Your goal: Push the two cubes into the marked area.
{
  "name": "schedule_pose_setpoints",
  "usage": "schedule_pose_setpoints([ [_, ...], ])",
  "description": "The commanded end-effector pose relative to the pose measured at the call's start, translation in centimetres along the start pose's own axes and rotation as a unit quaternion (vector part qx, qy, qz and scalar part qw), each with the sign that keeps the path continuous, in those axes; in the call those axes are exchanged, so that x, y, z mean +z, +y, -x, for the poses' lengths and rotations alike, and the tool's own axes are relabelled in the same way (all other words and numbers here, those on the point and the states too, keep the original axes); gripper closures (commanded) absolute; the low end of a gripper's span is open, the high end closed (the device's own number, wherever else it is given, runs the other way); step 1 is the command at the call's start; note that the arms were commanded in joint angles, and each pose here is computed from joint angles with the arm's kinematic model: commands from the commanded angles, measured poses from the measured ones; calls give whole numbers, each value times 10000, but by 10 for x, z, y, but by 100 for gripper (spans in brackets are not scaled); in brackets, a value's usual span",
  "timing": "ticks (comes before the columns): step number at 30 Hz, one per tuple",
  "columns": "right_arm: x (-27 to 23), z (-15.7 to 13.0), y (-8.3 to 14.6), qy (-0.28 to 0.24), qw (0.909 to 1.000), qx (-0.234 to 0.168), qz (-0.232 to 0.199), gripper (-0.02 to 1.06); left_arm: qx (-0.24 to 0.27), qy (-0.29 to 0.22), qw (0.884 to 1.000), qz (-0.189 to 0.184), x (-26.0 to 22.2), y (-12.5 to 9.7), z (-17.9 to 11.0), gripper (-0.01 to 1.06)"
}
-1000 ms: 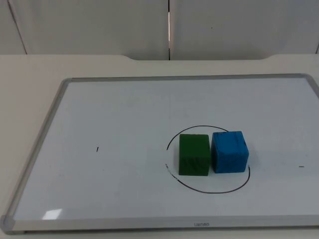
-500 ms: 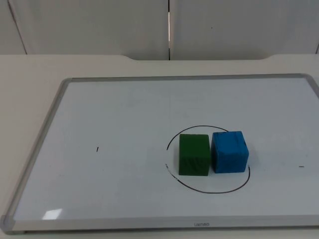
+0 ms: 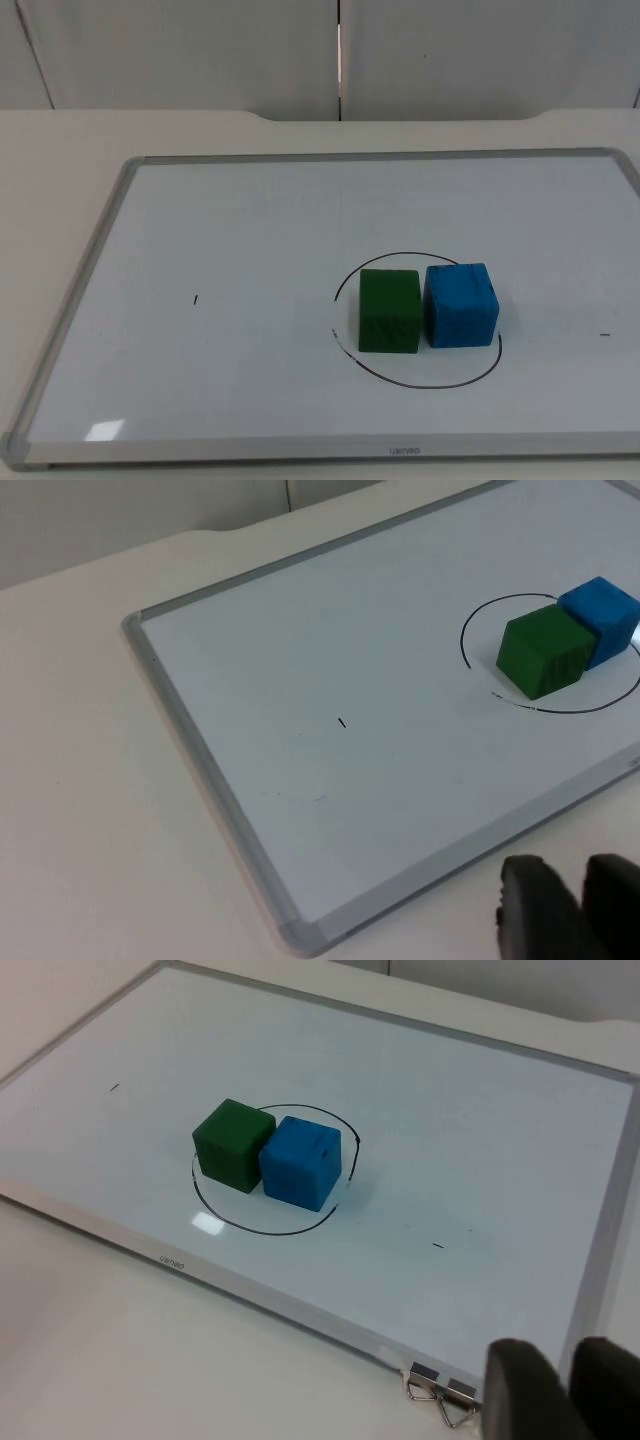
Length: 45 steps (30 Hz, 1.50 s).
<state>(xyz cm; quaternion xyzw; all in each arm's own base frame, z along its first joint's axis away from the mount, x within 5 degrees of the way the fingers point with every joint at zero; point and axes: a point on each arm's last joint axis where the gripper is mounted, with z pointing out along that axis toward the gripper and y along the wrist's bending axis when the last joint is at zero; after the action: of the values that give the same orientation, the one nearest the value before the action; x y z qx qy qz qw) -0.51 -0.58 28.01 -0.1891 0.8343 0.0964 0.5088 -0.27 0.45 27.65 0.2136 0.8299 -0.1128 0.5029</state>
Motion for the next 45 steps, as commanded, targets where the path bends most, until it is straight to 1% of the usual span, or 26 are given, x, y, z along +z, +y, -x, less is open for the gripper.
schedule_pose_setpoints([
  [1,0,0,0,-23,10000,17,-2,71,18,19,10000,3,0,0,-2,62],
  [2,0,0,0,-23,10000,17,-2,71,18,19,10000,3,0,0,-2,62],
  [4,0,0,0,-23,10000,17,-2,57,18,19,10000,3,0,0,-2,43],
  [5,0,0,0,-23,10000,17,-2,51,-9,19,10000,3,0,0,-2,35],
  [6,0,0,0,-23,10000,17,-2,46,-9,19,10000,3,0,0,-2,29],
  [7,0,0,0,-23,10000,17,-2,46,-9,19,10000,3,0,0,-2,29],
  [9,0,0,0,-23,10000,12,-11,42,-9,19,10000,3,0,0,-2,23],
  [10,0,0,0,-23,10000,12,-11,42,-9,19,10000,3,0,0,-2,22],
  [26,0,0,0,-23,10000,12,-11,42,-9,19,10000,3,0,0,-2,22],
  [29,0,0,0,-23,10000,17,-3,41,-9,19,10000,3,0,0,-2,22],
  [31,0,0,0,-23,10000,17,-3,35,-9,19,10000,3,0,0,-2,22],
  [33,0,0,0,-23,10000,17,-3,22,18,19,10000,3,0,0,-2,21],
  [34,0,0,0,-23,10000,17,-3,15,18,19,10000,3,0,0,-2,18],
  [35,0,0,0,-23,10000,17,-3,15,18,19,10000,3,0,0,-2,18],
  [37,0,0,0,-23,10000,17,-3,0,18,19,10000,3,0,0,-2,7],
  [38,0,0,0,-23,10000,17,-3,-1,18,19,10000,3,0,0,-2,-1],
  [45,0,0,0,-23,10000,17,-3,-1,18,19,10000,3,0,0,-2,0],
])
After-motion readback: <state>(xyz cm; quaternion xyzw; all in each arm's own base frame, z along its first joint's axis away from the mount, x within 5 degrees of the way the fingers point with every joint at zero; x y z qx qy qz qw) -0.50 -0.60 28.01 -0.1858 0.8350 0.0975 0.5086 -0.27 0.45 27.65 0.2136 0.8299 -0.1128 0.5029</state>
